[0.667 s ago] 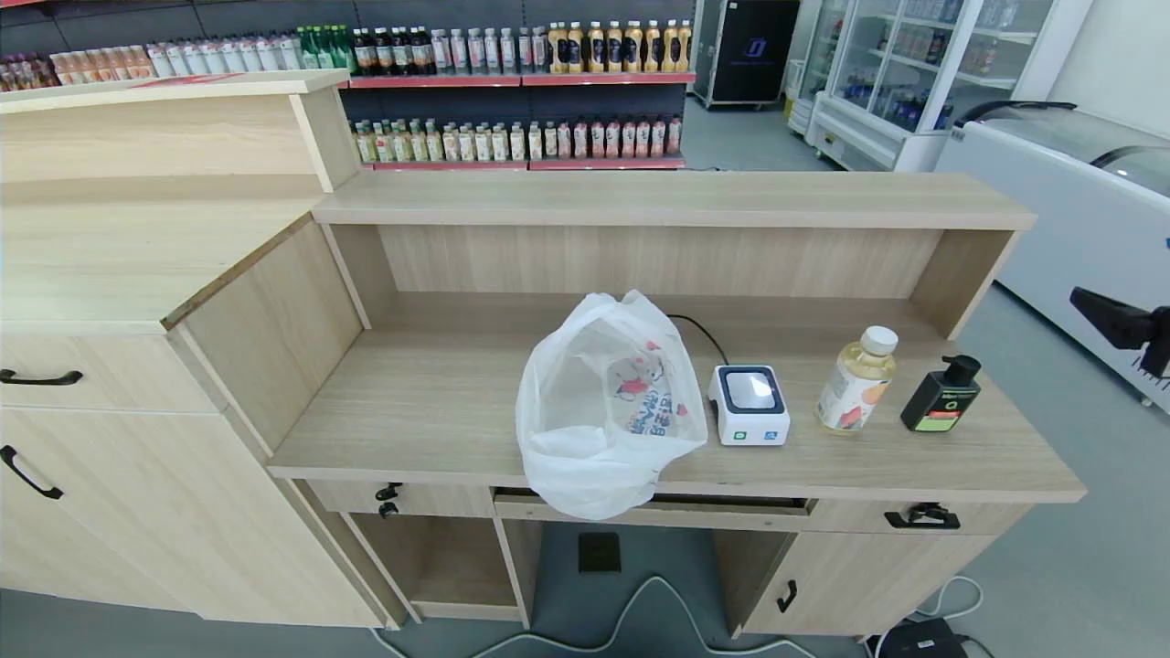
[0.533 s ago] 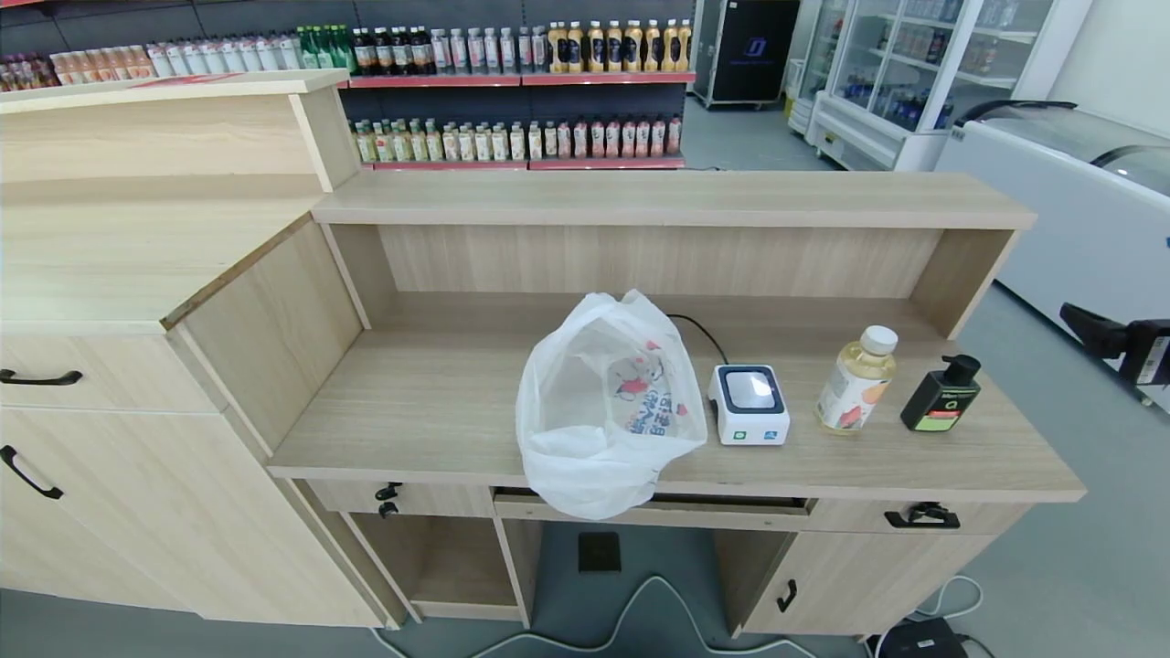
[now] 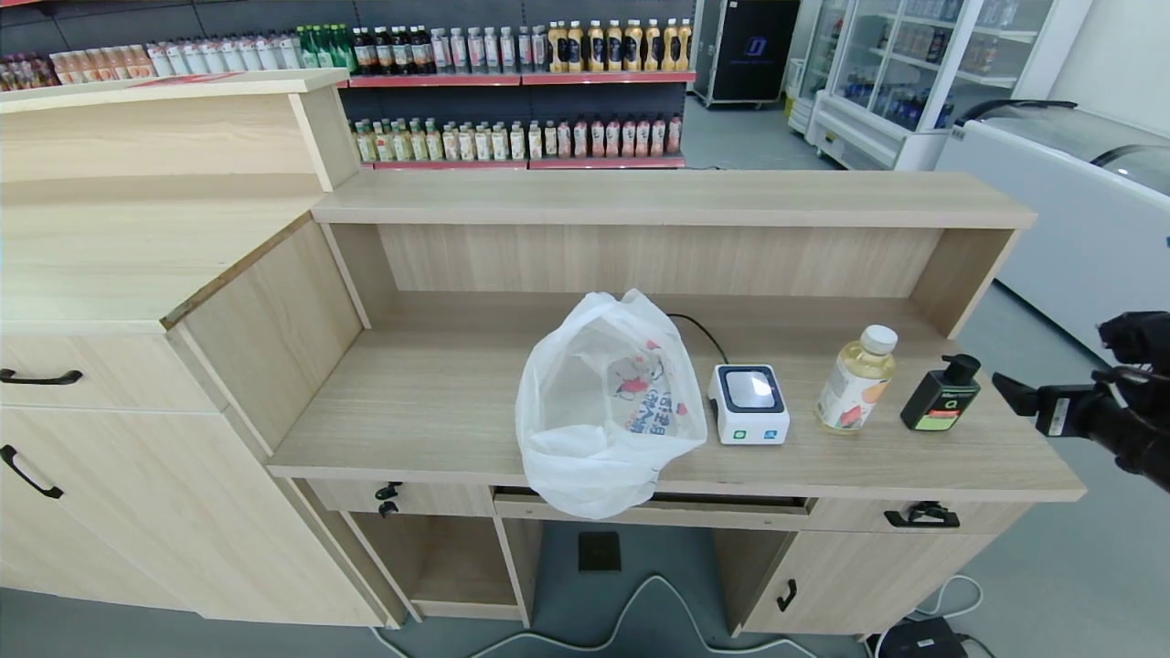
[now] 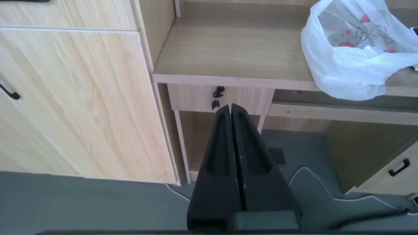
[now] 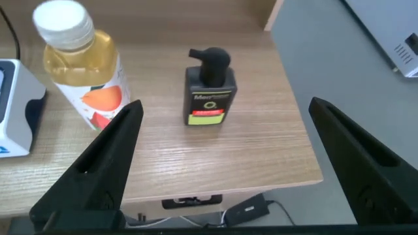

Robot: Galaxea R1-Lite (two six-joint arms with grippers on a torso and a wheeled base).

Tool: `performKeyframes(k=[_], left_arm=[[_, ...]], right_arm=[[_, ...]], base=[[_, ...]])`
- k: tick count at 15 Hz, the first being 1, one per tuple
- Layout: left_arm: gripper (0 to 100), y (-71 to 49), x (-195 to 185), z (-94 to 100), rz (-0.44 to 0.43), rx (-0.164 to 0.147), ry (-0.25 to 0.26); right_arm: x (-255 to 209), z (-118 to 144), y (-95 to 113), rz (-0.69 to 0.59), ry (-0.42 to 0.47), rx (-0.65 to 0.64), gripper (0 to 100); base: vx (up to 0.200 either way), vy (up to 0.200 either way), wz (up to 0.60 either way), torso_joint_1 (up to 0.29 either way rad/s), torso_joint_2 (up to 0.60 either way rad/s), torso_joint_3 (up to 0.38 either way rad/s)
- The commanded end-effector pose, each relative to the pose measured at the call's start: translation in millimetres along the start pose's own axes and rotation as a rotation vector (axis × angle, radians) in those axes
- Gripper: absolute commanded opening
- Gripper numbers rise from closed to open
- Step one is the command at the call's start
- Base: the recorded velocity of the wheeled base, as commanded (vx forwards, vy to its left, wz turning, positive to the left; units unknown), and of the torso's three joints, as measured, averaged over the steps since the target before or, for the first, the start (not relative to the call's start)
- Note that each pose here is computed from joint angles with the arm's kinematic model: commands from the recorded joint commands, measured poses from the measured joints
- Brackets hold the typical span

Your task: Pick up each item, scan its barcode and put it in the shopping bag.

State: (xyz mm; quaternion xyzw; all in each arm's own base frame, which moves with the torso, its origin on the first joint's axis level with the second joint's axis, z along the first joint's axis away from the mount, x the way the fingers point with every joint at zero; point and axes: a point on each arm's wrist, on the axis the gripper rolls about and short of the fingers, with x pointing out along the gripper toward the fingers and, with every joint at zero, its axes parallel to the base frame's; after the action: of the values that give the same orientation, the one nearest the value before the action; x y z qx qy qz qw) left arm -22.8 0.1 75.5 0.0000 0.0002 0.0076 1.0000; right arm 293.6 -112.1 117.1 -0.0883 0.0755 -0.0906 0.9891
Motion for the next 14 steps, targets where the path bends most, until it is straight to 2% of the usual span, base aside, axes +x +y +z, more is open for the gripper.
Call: performKeyframes(k=[1,4,8,14], left_arm=[[0,0.0,0.0,0.0,0.000,0.000,0.000],[0,0.0,0.0,0.0,0.000,0.000,0.000],[0,0.0,0.0,0.0,0.000,0.000,0.000],[0,0.0,0.0,0.0,0.000,0.000,0.000]], right_arm=[[15.5,-20.6,16.7,0.055,0.056,0.002,100],[28.0,-26.5,32.3,0.091,0.066,0.001,100],[58.2,-18.6,48.5,0.134,-0.003,-0.010,100],[82.9,-33.1,89.6,0.225,-0.026,-0.031,100]], base=[[0.000,0.000,0.00,0.000,0.00,0.000],[0.000,0.000,0.00,0.000,0.00,0.000],[0.000,0.000,0.00,0.000,0.00,0.000],[0.000,0.000,0.00,0.000,0.00,0.000]])
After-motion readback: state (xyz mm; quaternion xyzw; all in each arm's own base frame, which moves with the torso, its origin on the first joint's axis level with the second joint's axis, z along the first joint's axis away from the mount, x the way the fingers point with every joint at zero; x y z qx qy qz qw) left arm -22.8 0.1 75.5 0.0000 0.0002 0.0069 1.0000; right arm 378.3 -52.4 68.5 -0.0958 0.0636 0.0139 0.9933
